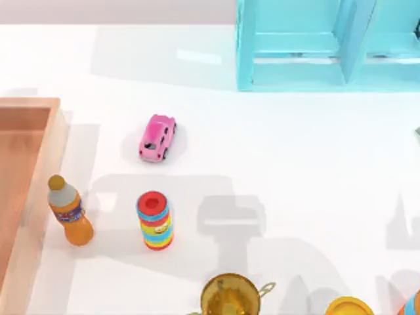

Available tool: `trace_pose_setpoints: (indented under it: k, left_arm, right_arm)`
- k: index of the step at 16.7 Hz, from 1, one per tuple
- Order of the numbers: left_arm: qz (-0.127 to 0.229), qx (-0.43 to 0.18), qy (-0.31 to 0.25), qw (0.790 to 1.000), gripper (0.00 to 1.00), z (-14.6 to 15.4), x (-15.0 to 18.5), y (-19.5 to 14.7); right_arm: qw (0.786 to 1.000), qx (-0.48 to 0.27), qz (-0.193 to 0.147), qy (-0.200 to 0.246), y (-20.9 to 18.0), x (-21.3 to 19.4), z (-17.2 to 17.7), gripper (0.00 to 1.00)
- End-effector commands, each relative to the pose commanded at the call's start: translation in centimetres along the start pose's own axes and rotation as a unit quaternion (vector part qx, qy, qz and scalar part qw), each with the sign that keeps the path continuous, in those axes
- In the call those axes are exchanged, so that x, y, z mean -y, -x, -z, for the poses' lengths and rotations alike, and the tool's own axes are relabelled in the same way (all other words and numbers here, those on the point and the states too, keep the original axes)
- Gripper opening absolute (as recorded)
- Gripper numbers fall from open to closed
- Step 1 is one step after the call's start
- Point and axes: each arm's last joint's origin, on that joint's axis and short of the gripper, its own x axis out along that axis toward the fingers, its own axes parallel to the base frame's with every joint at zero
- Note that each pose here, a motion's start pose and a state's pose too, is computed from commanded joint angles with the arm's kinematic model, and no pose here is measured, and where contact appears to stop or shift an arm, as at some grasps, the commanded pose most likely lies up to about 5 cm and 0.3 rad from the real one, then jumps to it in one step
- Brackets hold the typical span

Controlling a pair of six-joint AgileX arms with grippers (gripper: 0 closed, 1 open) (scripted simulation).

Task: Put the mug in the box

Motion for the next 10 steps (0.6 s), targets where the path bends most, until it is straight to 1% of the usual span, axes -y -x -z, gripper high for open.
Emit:
trace_pose_setpoints:
  k: [6, 10]
  left_arm:
    - [-0.002, 0.0, -0.002, 1.0, 0.0, 0.2, -0.2, -0.1]
    - [0.0, 0.002, -0.002, 1.0, 0.0, 0.2, -0.6, -2.9]
  right_arm:
    - [1.0, 0.0, 0.0, 0.0, 0.0, 0.0, 0.0, 1.0]
    - [1.0, 0.0, 0.0, 0.0, 0.0, 0.0, 0.0, 1.0]
